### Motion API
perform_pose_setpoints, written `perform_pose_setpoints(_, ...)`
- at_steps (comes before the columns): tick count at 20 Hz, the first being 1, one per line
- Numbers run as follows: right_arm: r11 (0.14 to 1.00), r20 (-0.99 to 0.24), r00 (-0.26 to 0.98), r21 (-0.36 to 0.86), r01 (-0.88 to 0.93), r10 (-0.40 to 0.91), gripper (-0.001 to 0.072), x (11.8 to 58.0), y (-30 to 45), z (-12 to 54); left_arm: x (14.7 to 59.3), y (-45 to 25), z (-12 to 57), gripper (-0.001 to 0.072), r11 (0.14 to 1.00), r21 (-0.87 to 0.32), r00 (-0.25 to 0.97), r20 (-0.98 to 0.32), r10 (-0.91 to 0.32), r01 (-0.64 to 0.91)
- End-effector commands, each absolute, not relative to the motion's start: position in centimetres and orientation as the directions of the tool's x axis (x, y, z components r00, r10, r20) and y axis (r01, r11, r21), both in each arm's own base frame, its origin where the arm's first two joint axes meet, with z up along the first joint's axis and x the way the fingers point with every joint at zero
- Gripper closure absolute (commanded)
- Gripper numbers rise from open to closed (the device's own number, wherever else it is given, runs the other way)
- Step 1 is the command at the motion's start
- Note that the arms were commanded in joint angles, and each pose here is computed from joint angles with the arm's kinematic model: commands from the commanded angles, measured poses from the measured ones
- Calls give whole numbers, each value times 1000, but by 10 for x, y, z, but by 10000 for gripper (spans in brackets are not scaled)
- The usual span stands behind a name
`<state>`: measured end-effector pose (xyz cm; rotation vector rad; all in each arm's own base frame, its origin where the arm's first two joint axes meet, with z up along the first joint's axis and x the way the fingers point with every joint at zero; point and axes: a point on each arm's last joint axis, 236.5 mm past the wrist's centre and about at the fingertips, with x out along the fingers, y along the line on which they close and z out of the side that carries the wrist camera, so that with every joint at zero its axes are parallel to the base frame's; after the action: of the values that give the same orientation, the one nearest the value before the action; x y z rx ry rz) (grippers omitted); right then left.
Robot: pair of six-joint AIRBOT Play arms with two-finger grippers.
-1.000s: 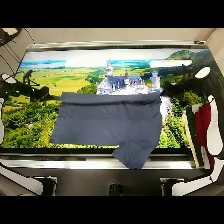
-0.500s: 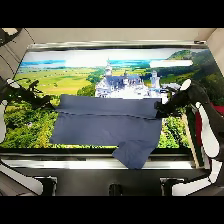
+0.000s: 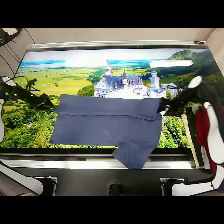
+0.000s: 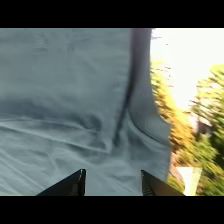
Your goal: Fold the shirts.
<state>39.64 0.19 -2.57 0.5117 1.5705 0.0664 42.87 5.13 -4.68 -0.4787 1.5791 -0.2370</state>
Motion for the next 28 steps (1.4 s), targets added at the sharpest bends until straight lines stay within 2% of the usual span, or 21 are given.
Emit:
perform_pose_setpoints(1, 891, -945, -8, 305, 337, 326, 269, 362, -38, -3, 374, 84, -38, 319, 935, -293, -139, -936, -323, -197)
perform_pose_setpoints(5, 875, -939, -10, 317, 365, 345, 276, 330, -29, -21, 288, 66, -77, 320, 916, -282, -169, -926, -337, -285)
perform_pose_setpoints(8, 874, -927, -33, 341, 348, 375, 277, 316, -19, -28, 249, 48, -103, 332, 914, -299, -204, -911, -359, -272)
perform_pose_setpoints(10, 876, -925, -39, 343, 339, 377, 278, 315, -19, -27, 247, 36, -108, 339, 896, -338, -195, -895, -401, -290)
perform_pose_setpoints(11, 876, -926, -39, 343, 338, 377, 278, 315, -19, -27, 251, 31, -108, 380, 884, -362, -175, -889, -423, -295)
perform_pose_setpoints(17, 880, -923, -60, 341, 330, 381, 278, 310, -18, -27, 258, 27, -108, 380, 873, -380, -144, -888, -437, -306)
perform_pose_setpoints(18, 882, -921, -70, 344, 321, 384, 278, 307, -17, -27, 258, 27, -108, 417, 873, -380, -144, -888, -437, -306)
perform_pose_setpoints(19, 880, -916, -83, 347, 325, 393, 277, 302, -14, -29, 258, 27, -108, 528, 873, -380, -144, -888, -437, -306)
perform_pose_setpoints(20, 874, -908, -92, 360, 327, 409, 276, 294, -8, -32, 258, 26, -108, 582, 870, -385, -145, -885, -442, -307)
perform_pose_setpoints(21, 865, -897, -100, 378, 329, 430, 274, 281, 0, -37, 257, 24, -106, 679, 868, -394, -149, -880, -451, -301)
perform_pose_setpoints(25, 813, -850, -106, 446, 373, 515, 261, 219, 41, -67, 256, 23, -105, 679, 867, -398, -156, -876, -456, -300)
perform_pose_setpoints(28, 762, -821, -79, 484, 430, 566, 264, 198, 62, -88, 256, 23, -105, 679, 867, -397, -156, -876, -455, -300)
